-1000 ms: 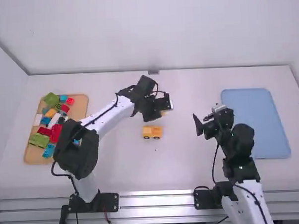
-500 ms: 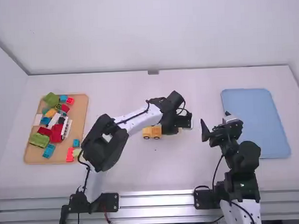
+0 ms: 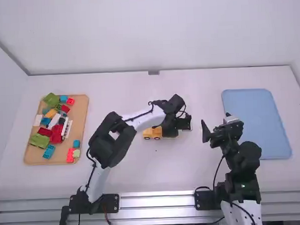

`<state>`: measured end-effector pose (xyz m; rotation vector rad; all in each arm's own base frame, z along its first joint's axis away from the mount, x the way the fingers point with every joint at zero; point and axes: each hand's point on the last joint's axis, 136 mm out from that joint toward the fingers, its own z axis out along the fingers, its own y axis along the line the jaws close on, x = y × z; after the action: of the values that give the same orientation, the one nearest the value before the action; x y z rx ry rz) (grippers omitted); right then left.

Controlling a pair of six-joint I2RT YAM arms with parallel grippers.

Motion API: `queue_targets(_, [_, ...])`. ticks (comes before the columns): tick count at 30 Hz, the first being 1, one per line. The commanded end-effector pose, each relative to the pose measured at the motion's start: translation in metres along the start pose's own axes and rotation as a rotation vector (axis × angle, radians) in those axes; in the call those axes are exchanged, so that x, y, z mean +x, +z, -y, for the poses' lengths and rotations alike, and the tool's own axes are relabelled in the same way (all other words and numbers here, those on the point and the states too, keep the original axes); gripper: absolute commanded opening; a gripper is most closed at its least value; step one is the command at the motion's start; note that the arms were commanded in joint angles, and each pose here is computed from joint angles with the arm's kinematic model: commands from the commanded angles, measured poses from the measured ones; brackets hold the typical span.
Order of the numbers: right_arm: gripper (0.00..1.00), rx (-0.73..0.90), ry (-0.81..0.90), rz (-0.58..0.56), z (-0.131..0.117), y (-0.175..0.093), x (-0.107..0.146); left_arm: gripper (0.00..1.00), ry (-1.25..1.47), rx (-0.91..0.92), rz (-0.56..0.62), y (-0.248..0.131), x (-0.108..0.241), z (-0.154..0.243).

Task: Assemble lego blocks to make yellow taxi

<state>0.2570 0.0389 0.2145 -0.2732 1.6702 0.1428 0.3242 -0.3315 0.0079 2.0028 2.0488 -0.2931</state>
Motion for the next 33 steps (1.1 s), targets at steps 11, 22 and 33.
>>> queue_targets(11, [0.98, 0.0, -0.001, 0.003, 0.0, 0.0, 0.001, 0.99, 0.011, -0.025, 0.029, -0.008, -0.008, -0.013])
queue_targets(22, [0.98, -0.122, -0.075, 0.01, -0.019, 0.006, 0.001, 0.99, 0.044, 0.007, 0.208, -0.093, -0.017, -0.021])
queue_targets(33, [0.98, -0.357, -0.032, -0.102, -0.037, 0.069, 0.025, 0.99, -0.074, 0.039, 0.452, -0.131, 0.05, -0.039])
